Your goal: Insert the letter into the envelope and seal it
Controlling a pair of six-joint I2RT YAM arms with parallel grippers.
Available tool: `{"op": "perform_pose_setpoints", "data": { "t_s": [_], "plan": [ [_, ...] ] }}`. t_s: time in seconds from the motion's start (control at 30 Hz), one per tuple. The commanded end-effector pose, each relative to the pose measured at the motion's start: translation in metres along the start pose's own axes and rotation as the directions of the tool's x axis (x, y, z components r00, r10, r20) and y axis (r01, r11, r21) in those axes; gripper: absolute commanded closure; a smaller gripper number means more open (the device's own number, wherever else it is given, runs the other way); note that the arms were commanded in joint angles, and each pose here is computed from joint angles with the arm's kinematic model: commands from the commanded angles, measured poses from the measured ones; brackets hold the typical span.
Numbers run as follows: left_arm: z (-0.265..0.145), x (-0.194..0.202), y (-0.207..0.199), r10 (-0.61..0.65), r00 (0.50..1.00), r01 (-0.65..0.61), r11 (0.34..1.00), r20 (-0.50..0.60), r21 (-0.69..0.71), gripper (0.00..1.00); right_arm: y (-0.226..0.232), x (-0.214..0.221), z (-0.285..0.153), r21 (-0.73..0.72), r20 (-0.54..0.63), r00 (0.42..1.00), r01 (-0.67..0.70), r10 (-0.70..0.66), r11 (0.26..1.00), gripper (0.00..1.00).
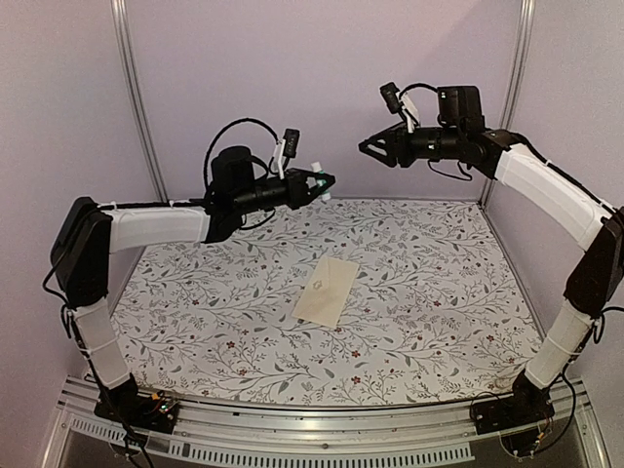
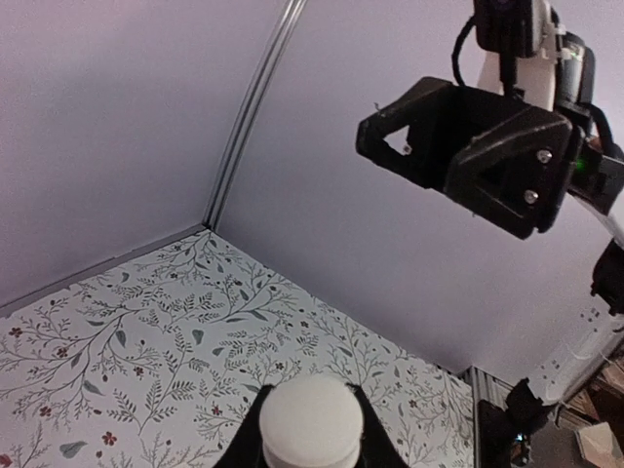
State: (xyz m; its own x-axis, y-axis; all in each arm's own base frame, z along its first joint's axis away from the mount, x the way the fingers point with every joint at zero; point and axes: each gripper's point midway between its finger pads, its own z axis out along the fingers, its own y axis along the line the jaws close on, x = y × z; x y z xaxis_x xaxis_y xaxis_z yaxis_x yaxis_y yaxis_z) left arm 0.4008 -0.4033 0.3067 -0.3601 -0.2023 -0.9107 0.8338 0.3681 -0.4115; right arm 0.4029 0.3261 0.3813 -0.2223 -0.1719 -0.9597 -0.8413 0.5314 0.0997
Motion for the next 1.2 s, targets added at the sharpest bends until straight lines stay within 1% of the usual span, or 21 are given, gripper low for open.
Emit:
{"op": "perform_pose_setpoints", "data": {
  "t_s": [0.0, 0.07, 0.2, 0.4, 0.63, 0.83, 1.03, 1.17],
  "plan": [
    [-0.017, 0.001, -0.056, 0.138, 0.989, -0.120, 0.963, -0.058, 0.242, 1.00, 0.058, 0.004, -0.017, -0.323, 0.002, 1.000, 0.030, -0.031, 0.946, 0.49],
    [-0.019, 0.012, -0.063, 0.151, 0.983, -0.117, 0.952, -0.104, 0.282, 1.00, 0.071, 0.004, -0.022, -0.394, -0.001, 0.999, 0.041, -0.045, 0.918, 0.47],
    [-0.021, 0.024, -0.076, 0.179, 0.970, -0.119, 0.939, -0.163, 0.322, 1.00, 0.079, 0.011, -0.016, -0.457, -0.045, 0.999, 0.005, -0.029, 0.890, 0.44],
    [-0.017, 0.033, -0.090, 0.203, 0.958, -0.122, 0.928, -0.202, 0.352, 0.99, 0.097, 0.022, -0.005, -0.525, -0.074, 0.997, -0.021, -0.021, 0.851, 0.42],
    [-0.014, 0.035, -0.101, 0.226, 0.952, -0.138, 0.918, -0.205, 0.372, 0.99, 0.112, 0.035, 0.010, -0.542, -0.114, 0.993, -0.047, -0.017, 0.839, 0.42],
    [-0.014, 0.036, -0.102, 0.224, 0.952, -0.135, 0.918, -0.207, 0.372, 0.99, 0.114, 0.043, 0.017, -0.550, -0.137, 0.991, -0.071, -0.006, 0.832, 0.47],
    [-0.014, 0.036, -0.101, 0.220, 0.954, -0.135, 0.921, -0.203, 0.366, 0.99, 0.114, 0.047, 0.019, -0.546, -0.147, 0.989, -0.080, -0.002, 0.834, 0.47],
    [-0.013, 0.034, -0.102, 0.226, 0.955, -0.142, 0.917, -0.191, 0.373, 0.99, 0.112, 0.052, 0.021, -0.531, -0.162, 0.987, -0.093, 0.007, 0.842, 0.56]
  ]
}}
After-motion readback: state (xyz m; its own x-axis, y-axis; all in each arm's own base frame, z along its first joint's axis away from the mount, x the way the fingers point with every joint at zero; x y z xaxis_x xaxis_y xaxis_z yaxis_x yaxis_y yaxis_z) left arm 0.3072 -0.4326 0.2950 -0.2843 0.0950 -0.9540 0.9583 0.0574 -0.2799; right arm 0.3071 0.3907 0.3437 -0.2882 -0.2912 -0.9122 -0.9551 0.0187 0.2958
